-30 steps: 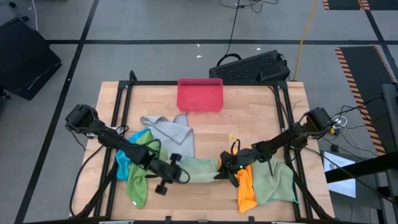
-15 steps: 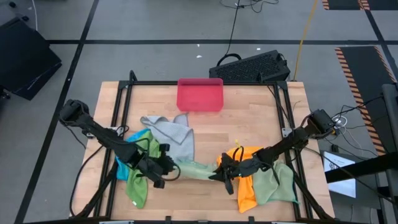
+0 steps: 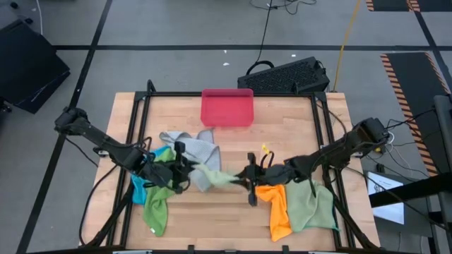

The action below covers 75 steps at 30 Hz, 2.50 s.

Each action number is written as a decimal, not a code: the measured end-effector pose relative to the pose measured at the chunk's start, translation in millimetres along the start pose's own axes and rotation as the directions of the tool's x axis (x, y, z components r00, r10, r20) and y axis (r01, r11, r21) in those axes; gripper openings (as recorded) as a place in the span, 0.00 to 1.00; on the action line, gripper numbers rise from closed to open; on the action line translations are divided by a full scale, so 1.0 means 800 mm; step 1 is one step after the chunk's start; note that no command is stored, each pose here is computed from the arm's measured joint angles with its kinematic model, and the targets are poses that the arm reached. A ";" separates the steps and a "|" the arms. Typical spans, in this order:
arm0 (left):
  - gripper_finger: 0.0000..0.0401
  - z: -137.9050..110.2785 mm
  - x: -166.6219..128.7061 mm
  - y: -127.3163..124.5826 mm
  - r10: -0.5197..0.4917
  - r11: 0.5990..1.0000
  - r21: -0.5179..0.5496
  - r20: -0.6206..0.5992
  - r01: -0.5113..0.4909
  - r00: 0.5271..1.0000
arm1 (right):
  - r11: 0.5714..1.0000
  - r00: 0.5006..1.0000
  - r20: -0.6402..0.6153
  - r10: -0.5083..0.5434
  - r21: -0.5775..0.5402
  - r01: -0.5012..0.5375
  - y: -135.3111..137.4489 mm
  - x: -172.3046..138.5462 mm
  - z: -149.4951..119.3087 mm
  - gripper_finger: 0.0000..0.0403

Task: Fold microfiber towels
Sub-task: Fold the top light green towel

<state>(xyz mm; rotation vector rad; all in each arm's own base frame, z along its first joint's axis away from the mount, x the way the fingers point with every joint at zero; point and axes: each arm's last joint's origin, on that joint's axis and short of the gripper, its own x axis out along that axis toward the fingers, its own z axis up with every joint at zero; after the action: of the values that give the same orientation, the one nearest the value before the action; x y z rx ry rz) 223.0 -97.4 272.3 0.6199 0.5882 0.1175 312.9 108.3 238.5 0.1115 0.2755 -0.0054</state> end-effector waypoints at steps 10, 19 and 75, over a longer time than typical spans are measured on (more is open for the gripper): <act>0.06 -0.019 0.028 0.025 -0.035 0.992 -0.123 -0.048 0.029 0.998 | 0.985 0.983 -0.082 -0.167 -0.055 0.163 -0.046 -0.020 0.008 0.06; 0.03 -0.061 0.062 -0.028 -0.181 0.938 -0.256 0.206 0.232 0.962 | 0.986 0.993 -0.118 -0.014 0.165 0.034 -0.041 -0.032 -0.079 0.06; 0.05 -0.029 0.123 -0.155 -0.143 0.728 -0.586 0.377 0.355 0.915 | 0.925 0.985 -0.105 0.133 0.371 -0.086 0.007 -0.072 -0.129 0.06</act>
<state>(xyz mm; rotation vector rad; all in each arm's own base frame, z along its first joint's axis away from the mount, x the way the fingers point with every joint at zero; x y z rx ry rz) 283.2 -159.6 137.8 -0.1320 0.2854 -0.0399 230.0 124.7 156.4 0.5001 0.3955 0.0627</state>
